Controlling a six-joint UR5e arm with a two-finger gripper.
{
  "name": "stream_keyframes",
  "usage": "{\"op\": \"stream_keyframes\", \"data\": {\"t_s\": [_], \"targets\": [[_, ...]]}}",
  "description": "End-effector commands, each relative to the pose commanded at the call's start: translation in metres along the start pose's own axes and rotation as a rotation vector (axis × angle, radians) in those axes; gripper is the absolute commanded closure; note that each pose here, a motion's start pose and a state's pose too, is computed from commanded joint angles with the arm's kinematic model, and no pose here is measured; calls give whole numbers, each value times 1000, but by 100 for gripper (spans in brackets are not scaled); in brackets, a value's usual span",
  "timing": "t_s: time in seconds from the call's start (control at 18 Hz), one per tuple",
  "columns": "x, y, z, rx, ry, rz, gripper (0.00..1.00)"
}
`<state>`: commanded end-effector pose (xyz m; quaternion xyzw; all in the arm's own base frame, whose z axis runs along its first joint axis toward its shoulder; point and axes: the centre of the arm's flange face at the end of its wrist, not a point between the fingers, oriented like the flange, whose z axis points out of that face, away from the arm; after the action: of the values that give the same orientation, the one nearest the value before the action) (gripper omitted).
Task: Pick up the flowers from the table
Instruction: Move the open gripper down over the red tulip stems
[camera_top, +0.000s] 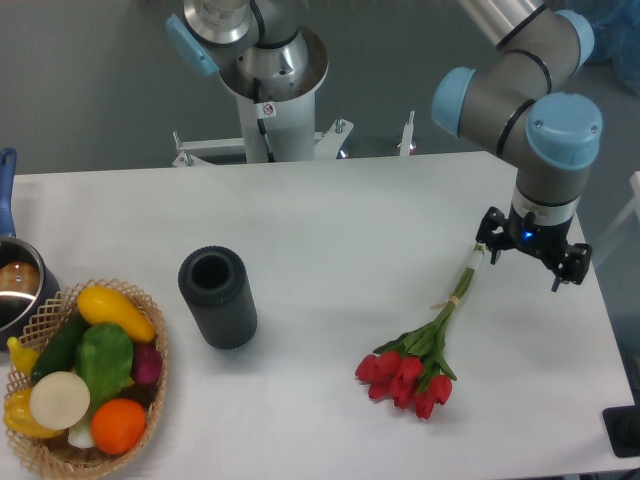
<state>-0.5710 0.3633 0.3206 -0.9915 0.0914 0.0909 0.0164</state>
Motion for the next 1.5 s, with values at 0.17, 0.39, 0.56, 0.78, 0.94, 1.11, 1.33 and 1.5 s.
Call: {"op": "stream_keyframes", "data": {"t_s": [0.17,0.39,0.56,0.78,0.94,1.11,1.33,1.5], "targets": [[1,0,-2,3,1,-3,0],[5,-3,0,4,7,0,0],[19,-7,16,4,19,9,0],[51,-38,41,25,-37,54,0],[55,-57,43,32,-39,26,0],[61,-82,46,40,-37,16,0],[84,-126,78,39,6,-19,0],[82,-131,85,38,11,-17,0]]}}
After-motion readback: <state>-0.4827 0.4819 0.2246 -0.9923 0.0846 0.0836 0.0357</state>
